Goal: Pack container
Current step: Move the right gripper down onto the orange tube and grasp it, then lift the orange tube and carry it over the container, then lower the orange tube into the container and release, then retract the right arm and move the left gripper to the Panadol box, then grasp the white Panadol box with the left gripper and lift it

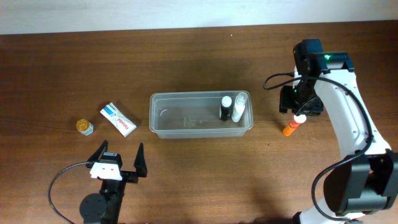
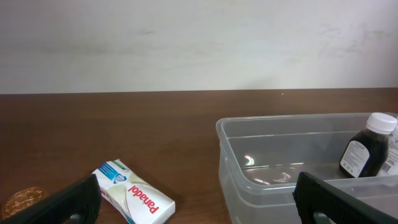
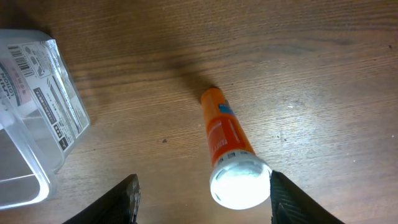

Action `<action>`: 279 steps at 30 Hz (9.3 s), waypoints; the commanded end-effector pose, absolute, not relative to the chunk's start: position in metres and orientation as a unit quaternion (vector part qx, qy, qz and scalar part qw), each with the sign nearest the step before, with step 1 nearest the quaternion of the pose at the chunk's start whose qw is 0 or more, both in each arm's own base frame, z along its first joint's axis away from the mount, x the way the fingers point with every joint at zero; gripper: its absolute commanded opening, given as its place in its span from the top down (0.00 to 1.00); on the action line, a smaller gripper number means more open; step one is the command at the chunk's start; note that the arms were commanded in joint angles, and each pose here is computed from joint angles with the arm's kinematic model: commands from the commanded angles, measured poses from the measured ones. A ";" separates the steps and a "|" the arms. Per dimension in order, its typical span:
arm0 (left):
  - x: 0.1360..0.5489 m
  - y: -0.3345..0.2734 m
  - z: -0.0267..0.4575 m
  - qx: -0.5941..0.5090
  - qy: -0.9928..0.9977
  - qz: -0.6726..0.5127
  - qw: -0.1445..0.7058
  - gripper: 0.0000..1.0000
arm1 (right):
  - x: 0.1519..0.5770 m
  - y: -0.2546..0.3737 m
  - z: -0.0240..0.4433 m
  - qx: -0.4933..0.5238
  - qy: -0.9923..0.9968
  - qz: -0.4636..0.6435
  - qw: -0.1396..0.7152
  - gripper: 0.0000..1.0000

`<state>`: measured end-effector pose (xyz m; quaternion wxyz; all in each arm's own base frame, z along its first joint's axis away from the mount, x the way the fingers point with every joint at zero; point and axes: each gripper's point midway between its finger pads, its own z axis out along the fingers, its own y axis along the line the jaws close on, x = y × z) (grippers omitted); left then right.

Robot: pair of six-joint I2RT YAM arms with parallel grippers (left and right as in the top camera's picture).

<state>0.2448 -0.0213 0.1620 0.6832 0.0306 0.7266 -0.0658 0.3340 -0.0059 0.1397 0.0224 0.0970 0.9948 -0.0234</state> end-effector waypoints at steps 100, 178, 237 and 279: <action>0.245 -0.020 0.161 0.035 0.728 -0.058 0.682 0.01 | 0.326 0.160 0.133 -0.124 0.990 0.002 0.068 0.82; 0.241 -0.029 0.177 0.041 0.718 -0.089 0.690 0.01 | 0.344 -0.084 0.248 0.225 0.968 -0.060 0.095 0.02; 0.373 0.045 0.020 -0.317 0.947 0.017 -0.058 0.01 | 0.344 -0.084 0.248 0.225 0.968 -0.060 0.095 0.02; 0.393 -0.096 0.228 0.159 0.984 -0.005 0.080 0.55 | 0.344 -0.084 0.248 0.225 0.968 -0.060 0.095 0.02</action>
